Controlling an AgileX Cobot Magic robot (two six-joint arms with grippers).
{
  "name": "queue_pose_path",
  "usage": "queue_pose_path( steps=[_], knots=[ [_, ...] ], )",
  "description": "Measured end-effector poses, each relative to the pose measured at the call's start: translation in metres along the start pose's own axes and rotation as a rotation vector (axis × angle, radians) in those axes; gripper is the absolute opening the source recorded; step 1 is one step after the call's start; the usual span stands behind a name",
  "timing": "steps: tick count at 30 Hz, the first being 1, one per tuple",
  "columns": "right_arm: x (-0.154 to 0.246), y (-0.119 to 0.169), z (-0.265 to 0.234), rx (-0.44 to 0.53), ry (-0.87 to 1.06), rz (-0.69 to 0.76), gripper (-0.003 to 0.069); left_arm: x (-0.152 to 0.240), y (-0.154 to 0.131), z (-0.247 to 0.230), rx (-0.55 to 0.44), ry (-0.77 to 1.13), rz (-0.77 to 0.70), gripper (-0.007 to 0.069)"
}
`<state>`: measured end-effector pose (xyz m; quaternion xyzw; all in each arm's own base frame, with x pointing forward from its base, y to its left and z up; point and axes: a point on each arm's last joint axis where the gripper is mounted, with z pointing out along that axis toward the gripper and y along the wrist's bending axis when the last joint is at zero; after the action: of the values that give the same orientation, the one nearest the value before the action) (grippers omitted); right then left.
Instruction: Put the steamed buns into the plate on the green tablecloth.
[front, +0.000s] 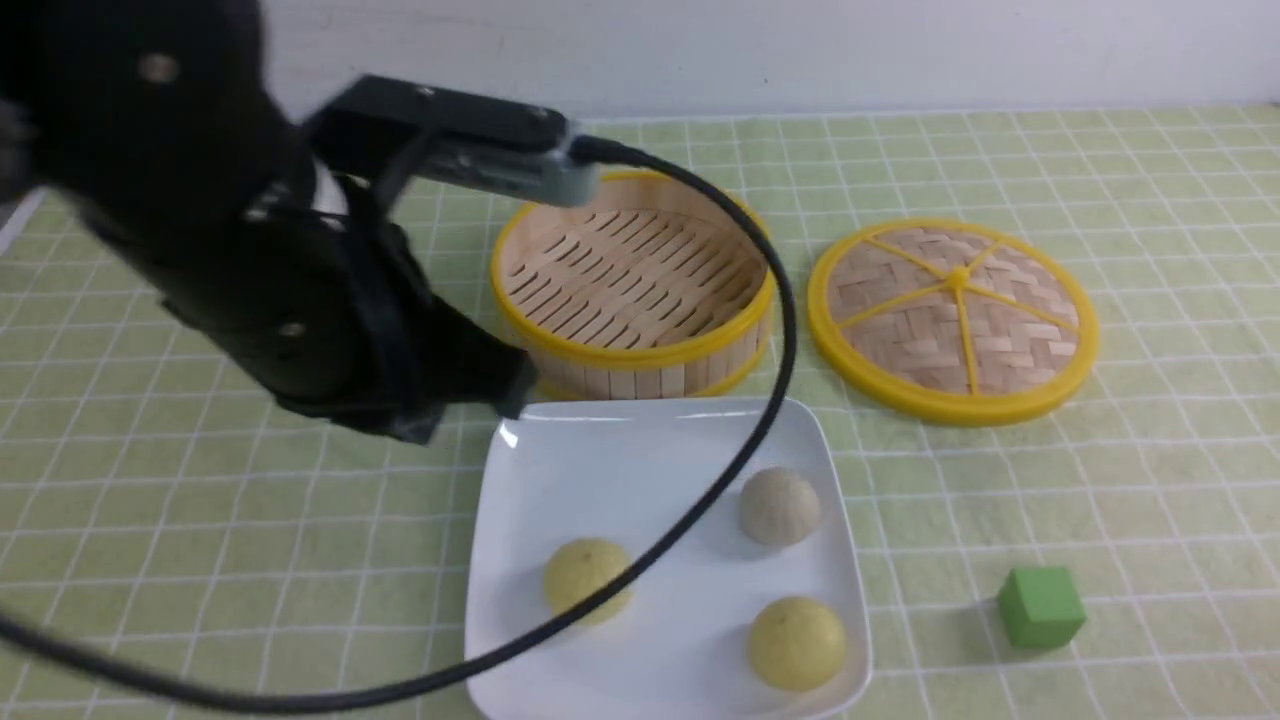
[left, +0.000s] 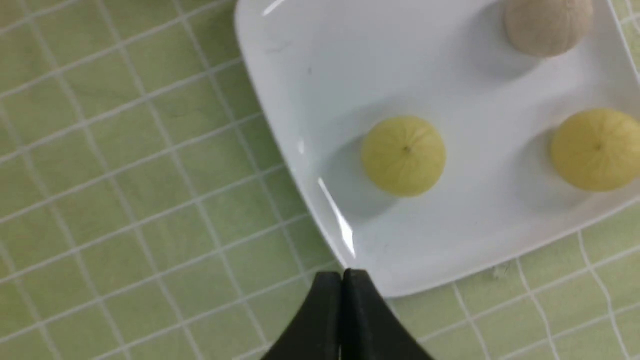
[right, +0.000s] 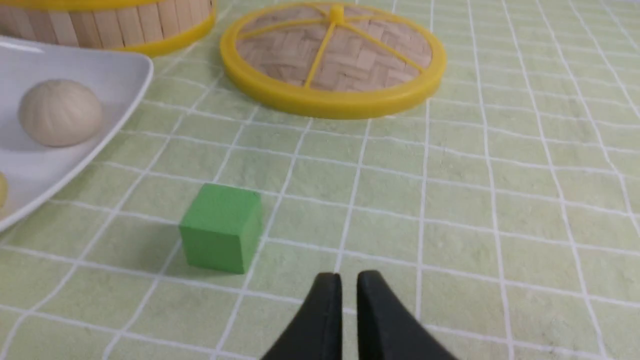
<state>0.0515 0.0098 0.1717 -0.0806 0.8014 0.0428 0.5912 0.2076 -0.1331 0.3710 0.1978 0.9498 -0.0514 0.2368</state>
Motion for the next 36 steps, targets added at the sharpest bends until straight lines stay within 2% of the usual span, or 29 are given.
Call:
queue_pose_path(
  steps=[4, 5, 7, 11, 13, 14, 15, 18, 22, 27, 36],
  knots=[
    [0.001, 0.000, -0.001, 0.009, 0.019, 0.000, 0.0080, 0.033, 0.015, -0.069, -0.005, -0.173, -0.010, 0.0017],
    [0.001, 0.000, -0.001, 0.009, 0.019, 0.000, 0.0080, 0.035, 0.016, -0.072, -0.005, -0.182, -0.011, 0.0017],
    [0.001, -0.001, -0.001, 0.011, 0.019, 0.001, 0.0084, 0.067, 0.024, -0.103, 0.013, -0.292, -0.041, 0.0017],
    [0.001, -0.001, -0.001, 0.011, 0.020, 0.000, 0.0090, 0.122, 0.035, -0.120, 0.048, -0.457, -0.105, 0.0018],
    [0.001, -0.001, -0.001, 0.011, 0.021, 0.000, 0.0092, 0.166, 0.042, -0.111, 0.115, -0.684, -0.191, 0.0015],
    [0.001, -0.001, -0.001, 0.011, 0.021, 0.000, 0.0092, 0.169, 0.043, -0.110, 0.122, -0.699, -0.197, 0.0015],
    [0.001, -0.001, -0.001, 0.011, 0.021, 0.000, 0.0093, 0.188, 0.045, -0.096, 0.157, -0.804, -0.232, 0.0012],
    [0.001, -0.001, -0.001, 0.011, 0.021, 0.000, 0.0097, 0.210, 0.047, -0.069, 0.199, -0.921, -0.272, 0.0012],
    [0.001, -0.001, -0.001, 0.011, 0.022, 0.000, 0.0100, 0.220, 0.046, -0.045, 0.245, -1.028, -0.293, 0.0012],
    [0.001, -0.001, -0.001, 0.011, 0.023, 0.000, 0.0106, 0.223, 0.044, -0.028, 0.253, -1.022, -0.294, 0.0015],
    [0.001, -0.001, -0.001, 0.012, 0.023, -0.002, 0.0118, 0.230, 0.045, -0.005, 0.195, -0.911, -0.295, 0.0022]
  ],
)
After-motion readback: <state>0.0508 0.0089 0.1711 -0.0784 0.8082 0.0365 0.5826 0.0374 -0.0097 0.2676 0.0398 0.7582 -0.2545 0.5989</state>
